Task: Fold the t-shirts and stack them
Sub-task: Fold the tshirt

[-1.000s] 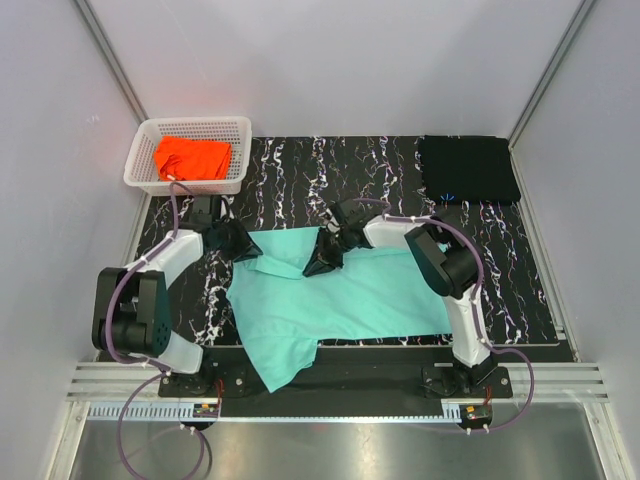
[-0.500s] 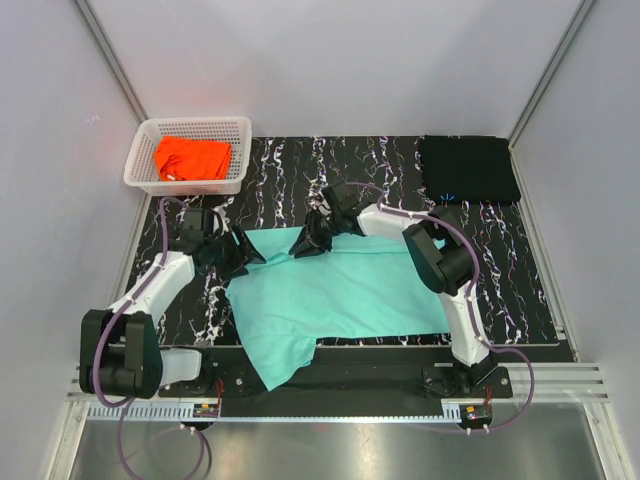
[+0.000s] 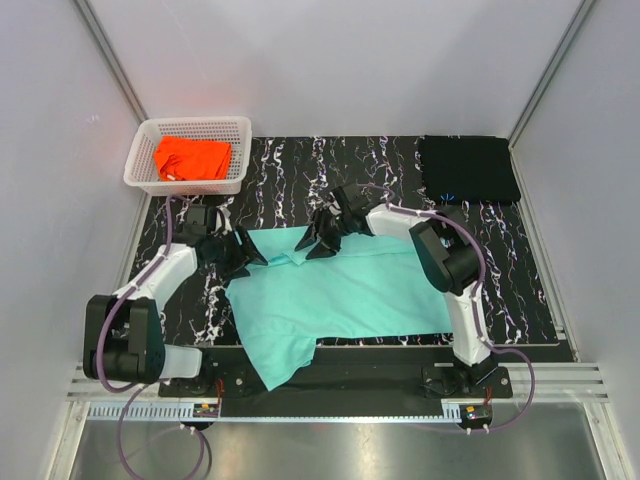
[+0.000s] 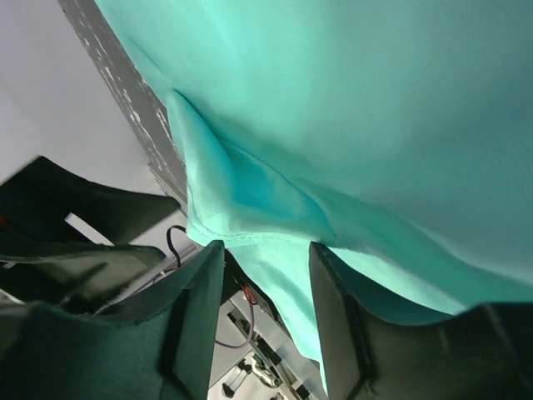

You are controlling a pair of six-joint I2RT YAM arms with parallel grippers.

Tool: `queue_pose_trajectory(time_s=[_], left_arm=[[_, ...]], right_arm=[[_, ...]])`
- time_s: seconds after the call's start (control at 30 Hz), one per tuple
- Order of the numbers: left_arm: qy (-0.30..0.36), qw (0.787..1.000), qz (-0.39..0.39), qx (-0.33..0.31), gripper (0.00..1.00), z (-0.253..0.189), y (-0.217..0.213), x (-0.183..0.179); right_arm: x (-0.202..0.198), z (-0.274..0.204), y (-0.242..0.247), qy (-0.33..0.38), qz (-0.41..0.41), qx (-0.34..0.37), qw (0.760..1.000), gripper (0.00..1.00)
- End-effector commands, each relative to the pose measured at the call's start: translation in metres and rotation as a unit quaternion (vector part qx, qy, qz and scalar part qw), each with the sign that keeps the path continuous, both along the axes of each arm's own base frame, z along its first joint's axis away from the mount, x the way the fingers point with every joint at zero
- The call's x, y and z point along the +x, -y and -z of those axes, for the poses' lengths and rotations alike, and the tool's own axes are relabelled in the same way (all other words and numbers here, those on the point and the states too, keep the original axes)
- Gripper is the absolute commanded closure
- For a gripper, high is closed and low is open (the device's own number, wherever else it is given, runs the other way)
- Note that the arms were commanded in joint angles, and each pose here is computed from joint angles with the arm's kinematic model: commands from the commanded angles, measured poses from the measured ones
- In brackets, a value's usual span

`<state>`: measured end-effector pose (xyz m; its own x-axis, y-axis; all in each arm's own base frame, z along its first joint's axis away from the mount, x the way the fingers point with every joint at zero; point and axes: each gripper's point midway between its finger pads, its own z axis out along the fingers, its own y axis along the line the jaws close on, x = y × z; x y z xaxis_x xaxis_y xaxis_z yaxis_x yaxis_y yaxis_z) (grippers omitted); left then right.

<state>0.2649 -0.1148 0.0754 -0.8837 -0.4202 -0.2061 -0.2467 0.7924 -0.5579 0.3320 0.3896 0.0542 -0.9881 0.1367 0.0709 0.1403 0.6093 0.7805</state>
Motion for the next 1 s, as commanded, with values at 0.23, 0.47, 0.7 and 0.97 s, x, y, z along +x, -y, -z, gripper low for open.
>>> queue_pose_trajectory(time_s=[0.23,0.47,0.7,0.97], left_arm=[[0.022,1.0,0.011,0.007,0.34,-0.005,-0.001,0.022],[0.027,0.999,0.003,0.025,0.37,-0.003,-0.009,0.029],[0.028,0.999,-0.004,0.025,0.41,-0.005,-0.013,0.038],[0.017,1.0,-0.006,0.025,0.42,0.001,-0.017,0.037]], right_arm=[[-0.013,-0.034,0.003,0.022,0.034,0.056,0.998,0.44],[-0.021,-0.018,0.001,0.012,0.051,0.065,0.997,0.59],[-0.025,-0.003,-0.009,0.004,0.055,0.083,0.995,0.67],[-0.024,0.006,-0.014,0.003,0.062,0.068,0.996,0.64]])
